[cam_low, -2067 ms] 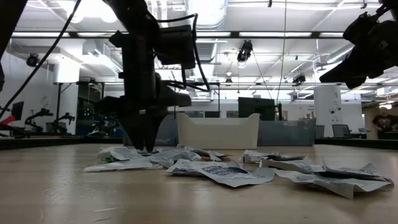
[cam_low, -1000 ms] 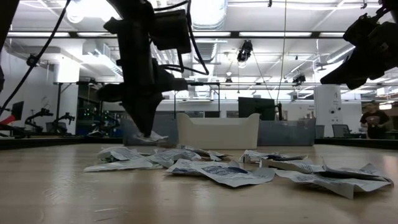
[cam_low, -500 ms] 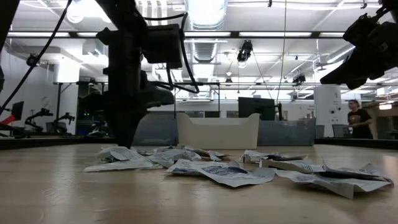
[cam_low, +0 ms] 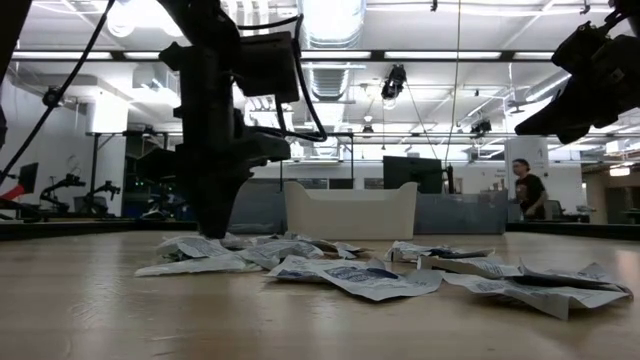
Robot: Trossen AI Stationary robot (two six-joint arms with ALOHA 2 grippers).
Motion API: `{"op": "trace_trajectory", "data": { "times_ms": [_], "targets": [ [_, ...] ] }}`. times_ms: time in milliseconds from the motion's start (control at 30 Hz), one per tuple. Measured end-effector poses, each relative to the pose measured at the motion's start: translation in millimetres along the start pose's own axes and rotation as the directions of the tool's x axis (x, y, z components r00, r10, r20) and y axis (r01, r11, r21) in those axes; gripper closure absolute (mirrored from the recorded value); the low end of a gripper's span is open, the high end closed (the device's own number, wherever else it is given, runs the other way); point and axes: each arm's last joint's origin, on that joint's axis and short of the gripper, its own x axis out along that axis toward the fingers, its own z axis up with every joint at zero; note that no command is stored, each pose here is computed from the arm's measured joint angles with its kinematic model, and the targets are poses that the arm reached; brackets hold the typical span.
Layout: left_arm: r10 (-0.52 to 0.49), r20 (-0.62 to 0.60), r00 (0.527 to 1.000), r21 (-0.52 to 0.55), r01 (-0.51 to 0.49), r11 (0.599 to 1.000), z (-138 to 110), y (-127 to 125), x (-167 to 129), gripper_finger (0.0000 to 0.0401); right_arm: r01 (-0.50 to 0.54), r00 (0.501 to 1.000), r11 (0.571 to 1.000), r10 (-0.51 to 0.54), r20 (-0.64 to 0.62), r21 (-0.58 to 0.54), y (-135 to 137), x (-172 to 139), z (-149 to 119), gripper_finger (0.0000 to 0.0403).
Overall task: Pick & Place First Aid Supplies
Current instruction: Put the blue alcohol pad into the white bin
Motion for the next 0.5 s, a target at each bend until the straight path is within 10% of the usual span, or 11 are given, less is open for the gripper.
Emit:
{"op": "trace_trajectory", "data": {
  "times_ms": [500],
  "targets": [
    [-0.022,0.07,0.997,0.002,0.022,1.0,6.0,-0.8,2.2,0.0334,0.0,1.0,1.0,0.0,0.0,0.0,0.0,0.0,0.0,0.0385]
  ]
}}
